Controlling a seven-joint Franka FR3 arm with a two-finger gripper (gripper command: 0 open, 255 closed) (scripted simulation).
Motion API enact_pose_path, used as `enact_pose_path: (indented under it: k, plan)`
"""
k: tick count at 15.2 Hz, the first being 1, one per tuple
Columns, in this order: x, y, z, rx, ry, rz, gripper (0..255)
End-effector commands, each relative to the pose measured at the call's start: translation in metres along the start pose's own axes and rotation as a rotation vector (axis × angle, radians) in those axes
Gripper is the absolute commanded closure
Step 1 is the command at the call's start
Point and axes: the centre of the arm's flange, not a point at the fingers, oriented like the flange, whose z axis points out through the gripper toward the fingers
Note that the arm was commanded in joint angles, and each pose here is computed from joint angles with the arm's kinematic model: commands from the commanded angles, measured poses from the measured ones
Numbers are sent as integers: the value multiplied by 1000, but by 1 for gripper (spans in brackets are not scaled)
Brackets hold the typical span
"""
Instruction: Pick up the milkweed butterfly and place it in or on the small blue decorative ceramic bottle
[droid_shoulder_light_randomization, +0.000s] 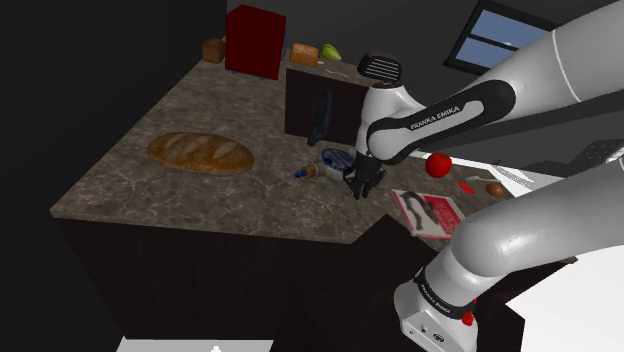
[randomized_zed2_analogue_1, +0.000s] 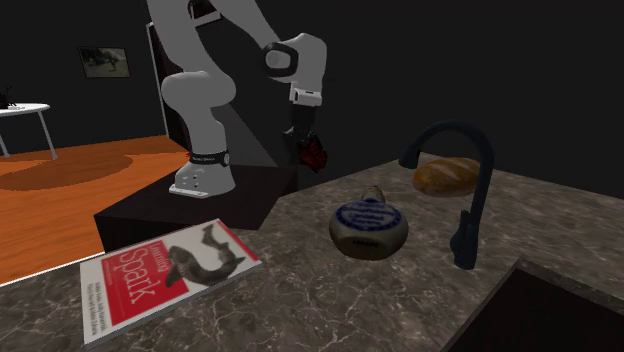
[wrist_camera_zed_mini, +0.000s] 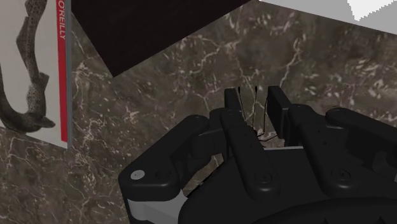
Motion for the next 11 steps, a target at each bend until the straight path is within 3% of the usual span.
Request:
enact_pose_path:
  k: [1, 11]
  plan:
    - [0, 2, -11, 0, -1, 0, 255]
    - [-4, 11, -62, 0, -1, 0, 255]
